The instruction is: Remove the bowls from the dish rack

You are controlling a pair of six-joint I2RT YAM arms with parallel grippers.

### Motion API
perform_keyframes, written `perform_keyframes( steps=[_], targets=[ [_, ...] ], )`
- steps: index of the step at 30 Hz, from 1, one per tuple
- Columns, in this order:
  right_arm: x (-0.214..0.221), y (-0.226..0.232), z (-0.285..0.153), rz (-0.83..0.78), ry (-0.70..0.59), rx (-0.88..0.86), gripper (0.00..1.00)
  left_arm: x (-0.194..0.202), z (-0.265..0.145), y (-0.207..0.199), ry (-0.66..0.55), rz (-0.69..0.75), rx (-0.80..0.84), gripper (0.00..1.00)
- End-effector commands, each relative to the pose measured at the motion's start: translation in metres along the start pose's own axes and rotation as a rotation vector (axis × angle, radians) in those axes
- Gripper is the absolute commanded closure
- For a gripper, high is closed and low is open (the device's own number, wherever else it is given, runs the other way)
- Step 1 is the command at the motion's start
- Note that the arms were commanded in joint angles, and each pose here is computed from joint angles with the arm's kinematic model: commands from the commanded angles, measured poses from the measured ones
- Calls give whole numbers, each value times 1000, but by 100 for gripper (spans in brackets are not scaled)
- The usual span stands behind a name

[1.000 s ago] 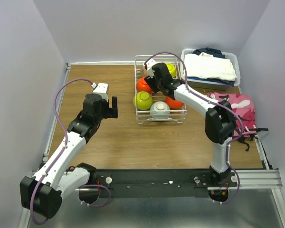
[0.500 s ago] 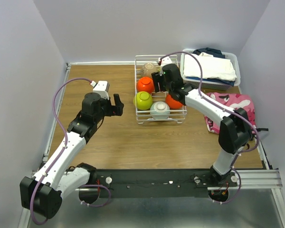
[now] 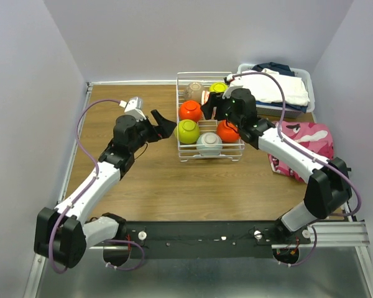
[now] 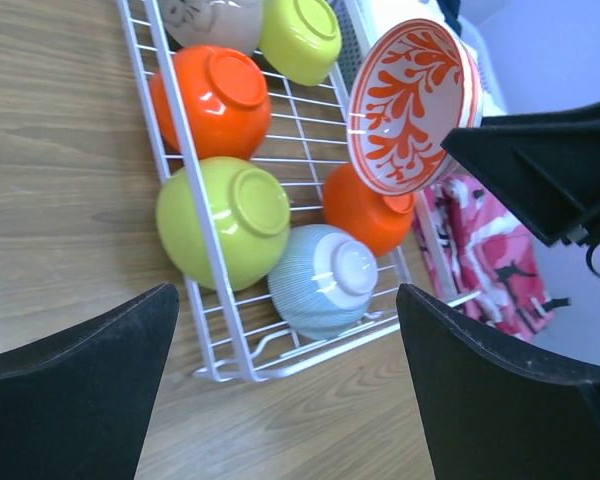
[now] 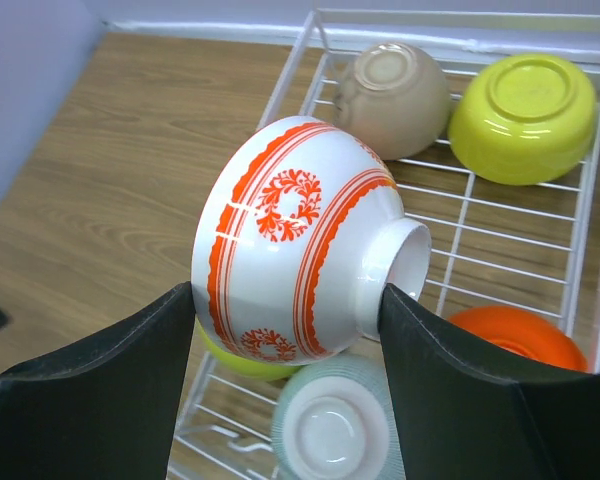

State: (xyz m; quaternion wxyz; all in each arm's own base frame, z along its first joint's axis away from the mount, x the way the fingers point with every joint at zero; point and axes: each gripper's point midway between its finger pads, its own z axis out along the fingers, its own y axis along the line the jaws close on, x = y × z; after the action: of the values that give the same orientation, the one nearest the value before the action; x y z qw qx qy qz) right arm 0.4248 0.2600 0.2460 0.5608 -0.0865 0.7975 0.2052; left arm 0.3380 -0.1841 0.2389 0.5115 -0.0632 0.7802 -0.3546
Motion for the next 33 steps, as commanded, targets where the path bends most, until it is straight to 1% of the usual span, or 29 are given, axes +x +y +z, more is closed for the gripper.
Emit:
perform_keyframes(
  steps=[1,3,6,11,12,14,21,24,27,29,33],
  targets=[
    [-48,40,-24,141,-180,-201,67,-14,15,-28,-31,-142,119,1],
    [-55,48,-29,178,-214,-248,67,-15,19,-32,-29,-198,138,1],
    [-56,58,-35,219,-223,-309,67,-17,26,-37,-31,-247,167,1],
    [-53,70,-44,279,-241,-393,67,-15,37,-39,-18,-392,178,1],
    [-58,72,-46,293,-260,-409,67,-13,38,-39,-13,-414,175,1],
    [-55,75,-47,302,-250,-430,67,-11,41,-37,-7,-482,160,1],
    [-56,85,-58,365,-285,-517,67,3,50,-21,5,-637,79,2],
    [-53,89,-57,372,-274,-537,67,9,55,-23,20,-668,91,6],
    [-54,92,-60,377,-281,-566,67,14,60,-26,39,-670,94,10],
    [-54,94,-61,381,-280,-578,67,16,64,-28,48,-682,98,16],
    [-51,97,-61,385,-269,-599,67,21,68,-33,66,-711,122,23]
  ],
)
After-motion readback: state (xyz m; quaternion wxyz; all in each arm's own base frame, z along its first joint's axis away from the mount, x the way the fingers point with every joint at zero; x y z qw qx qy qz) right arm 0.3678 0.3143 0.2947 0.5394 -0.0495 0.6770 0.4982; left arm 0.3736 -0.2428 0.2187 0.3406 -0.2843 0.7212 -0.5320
